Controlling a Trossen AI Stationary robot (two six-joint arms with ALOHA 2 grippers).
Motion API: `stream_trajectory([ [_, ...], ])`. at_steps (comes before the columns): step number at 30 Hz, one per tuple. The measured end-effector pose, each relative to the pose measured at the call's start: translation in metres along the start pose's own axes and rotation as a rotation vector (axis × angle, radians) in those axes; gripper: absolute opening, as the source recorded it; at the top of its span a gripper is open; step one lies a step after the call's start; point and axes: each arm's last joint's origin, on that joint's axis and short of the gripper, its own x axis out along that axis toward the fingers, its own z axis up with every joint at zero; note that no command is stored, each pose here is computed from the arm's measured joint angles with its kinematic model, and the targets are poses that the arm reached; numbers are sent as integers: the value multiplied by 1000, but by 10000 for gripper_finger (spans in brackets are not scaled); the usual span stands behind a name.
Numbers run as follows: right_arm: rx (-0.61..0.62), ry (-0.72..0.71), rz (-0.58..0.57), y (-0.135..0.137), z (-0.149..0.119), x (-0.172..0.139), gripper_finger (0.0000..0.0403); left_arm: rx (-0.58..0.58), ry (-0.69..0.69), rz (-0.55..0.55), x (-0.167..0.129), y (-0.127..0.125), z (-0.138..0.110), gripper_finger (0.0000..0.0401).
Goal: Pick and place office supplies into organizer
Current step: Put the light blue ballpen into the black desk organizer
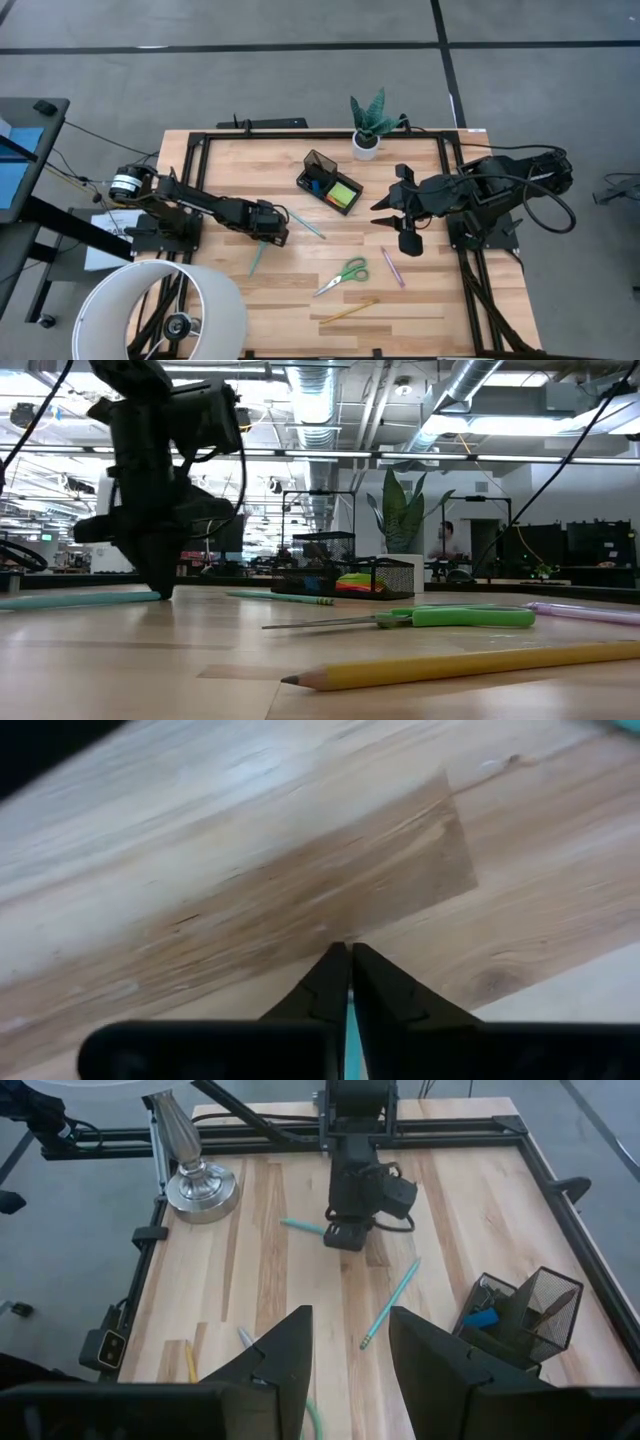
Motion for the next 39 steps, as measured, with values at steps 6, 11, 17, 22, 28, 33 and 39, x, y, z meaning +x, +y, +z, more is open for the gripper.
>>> stream_trajectory([
  [6,-1,1,0,0,0,0,127,42,-184,-132,-32,-41,26,1],
  [11,-3,10,-2,0,-1,0,127,114,-421,-198,-79,-73,66,0],
  [17,-8,28,9,0,-3,0,127,205,-716,-163,-144,-88,122,0],
  [22,-11,49,39,1,-4,0,127,246,-935,-89,-180,-85,160,0],
  [28,-29,60,38,0,-5,0,127,295,-1079,-68,-180,-89,187,0],
  [33,-39,60,37,0,-5,0,127,324,-1071,-83,-146,-106,197,0],
  [39,-43,80,33,-1,-7,0,127,368,-1011,41,-101,-114,201,0],
])
